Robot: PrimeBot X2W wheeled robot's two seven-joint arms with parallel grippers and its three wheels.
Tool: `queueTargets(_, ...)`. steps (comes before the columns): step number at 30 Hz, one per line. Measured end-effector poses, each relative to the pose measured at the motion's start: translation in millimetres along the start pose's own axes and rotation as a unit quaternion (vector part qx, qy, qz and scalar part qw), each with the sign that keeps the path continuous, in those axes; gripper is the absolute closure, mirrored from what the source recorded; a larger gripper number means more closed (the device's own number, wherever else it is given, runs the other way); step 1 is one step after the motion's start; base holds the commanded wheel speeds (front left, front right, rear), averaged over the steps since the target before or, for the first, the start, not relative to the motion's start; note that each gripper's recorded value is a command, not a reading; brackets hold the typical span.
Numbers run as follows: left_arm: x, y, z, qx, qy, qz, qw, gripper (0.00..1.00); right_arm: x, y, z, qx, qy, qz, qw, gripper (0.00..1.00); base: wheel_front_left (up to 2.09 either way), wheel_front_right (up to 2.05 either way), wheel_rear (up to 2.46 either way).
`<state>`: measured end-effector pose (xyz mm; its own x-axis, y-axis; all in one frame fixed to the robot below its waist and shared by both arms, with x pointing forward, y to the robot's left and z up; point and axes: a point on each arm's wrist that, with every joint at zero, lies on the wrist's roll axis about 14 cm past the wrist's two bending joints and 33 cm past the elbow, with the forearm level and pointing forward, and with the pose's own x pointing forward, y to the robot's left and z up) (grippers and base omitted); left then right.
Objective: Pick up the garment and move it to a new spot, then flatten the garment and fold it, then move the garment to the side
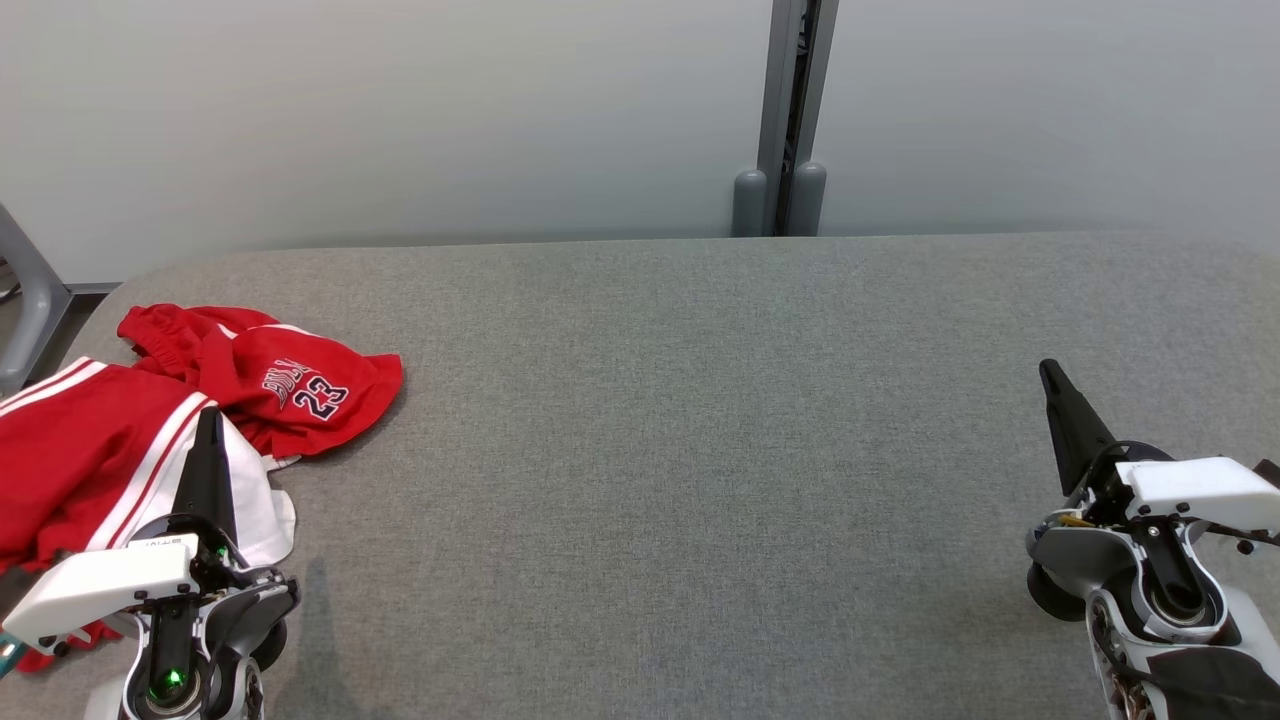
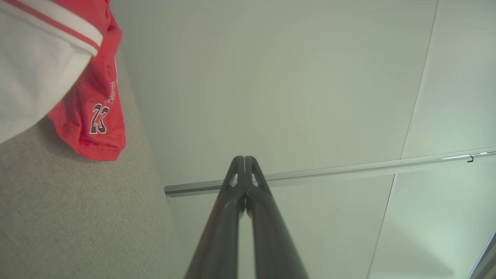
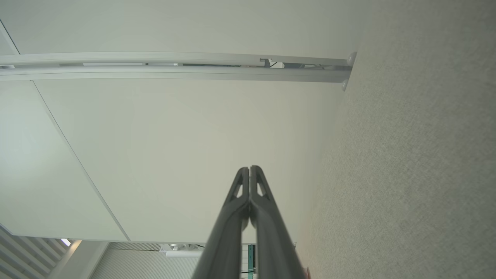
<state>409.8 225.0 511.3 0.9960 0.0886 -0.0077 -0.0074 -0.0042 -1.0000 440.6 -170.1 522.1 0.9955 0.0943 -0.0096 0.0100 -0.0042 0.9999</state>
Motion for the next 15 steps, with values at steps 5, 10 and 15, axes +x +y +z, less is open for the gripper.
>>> queueTargets(5,0.0,0.0,0.0,0.000,0.000,0.000,1.000,1.00,0.0,0.0,0.0,0.000,0.000,0.000,1.000,1.00,0.00,0.00,0.00)
queueTargets(10,0.0,0.0,0.0,0.000,0.000,0.000,1.000,1.00,0.0,0.0,0.0,0.000,0.000,0.000,1.000,1.00,0.00,0.00,0.00)
queueTargets(15,0.0,0.0,0.0,0.000,0.000,0.000,1.000,1.00,0.0,0.0,0.0,0.000,0.000,0.000,1.000,1.00,0.00,0.00,0.00)
